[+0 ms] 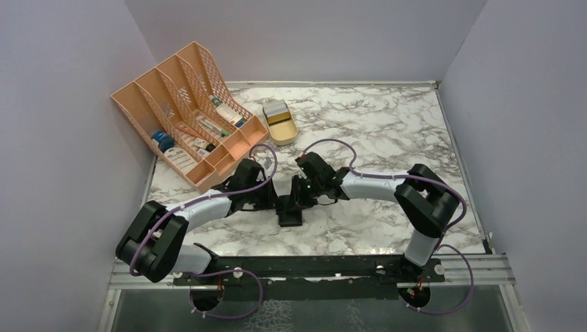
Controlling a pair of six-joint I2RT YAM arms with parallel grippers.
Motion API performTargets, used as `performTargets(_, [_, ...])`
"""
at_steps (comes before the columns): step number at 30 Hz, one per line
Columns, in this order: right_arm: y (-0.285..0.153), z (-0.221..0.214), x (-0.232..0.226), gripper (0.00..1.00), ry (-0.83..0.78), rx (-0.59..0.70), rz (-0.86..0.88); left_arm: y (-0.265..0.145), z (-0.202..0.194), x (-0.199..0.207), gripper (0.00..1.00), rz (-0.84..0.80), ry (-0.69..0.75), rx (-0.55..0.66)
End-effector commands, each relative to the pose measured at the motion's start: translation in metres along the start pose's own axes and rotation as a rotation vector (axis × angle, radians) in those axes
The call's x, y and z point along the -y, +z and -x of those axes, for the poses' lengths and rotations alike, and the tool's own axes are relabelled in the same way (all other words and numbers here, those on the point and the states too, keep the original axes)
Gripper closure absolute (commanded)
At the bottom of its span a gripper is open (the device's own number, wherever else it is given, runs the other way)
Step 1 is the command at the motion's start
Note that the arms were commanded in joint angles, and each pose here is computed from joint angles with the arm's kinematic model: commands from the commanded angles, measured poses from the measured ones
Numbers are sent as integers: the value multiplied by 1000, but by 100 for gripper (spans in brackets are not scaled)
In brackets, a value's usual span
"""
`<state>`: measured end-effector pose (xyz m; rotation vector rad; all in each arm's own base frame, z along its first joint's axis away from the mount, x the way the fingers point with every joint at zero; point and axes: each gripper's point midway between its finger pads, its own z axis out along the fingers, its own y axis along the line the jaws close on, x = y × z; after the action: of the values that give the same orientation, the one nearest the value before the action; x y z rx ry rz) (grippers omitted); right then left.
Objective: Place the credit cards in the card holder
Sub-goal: Close the card holder at the center of the board.
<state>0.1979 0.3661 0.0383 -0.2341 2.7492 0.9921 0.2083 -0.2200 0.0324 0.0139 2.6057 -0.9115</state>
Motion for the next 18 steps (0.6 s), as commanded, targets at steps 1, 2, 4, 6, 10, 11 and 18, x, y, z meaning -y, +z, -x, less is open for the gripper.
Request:
performTargets(1, [2, 6, 8, 84, -19, 8, -50, 4, -9, -26, 91, 100, 10, -12])
performTargets(2, [2, 7, 7, 84, -22, 9, -50, 4, -9, -25, 91, 99, 10, -10])
performTargets(4, [2, 9, 6, 83, -31, 14, -50, 3, -9, -25, 91, 98, 6, -10])
performTargets(6, [3, 11, 5, 84, -39, 13, -49, 3, -9, -25, 91, 96, 5, -9])
performTargets(10, [6, 11, 5, 85, -40, 3, -49, 3, -8, -23, 91, 90, 4, -5])
performTargets(11, [7, 10, 5, 86, -40, 0, -47, 3, -8, -23, 91, 90, 4, -7])
performTargets(18, [7, 8, 5, 90, -38, -6, -39, 3, -8, -22, 91, 88, 2, -5])
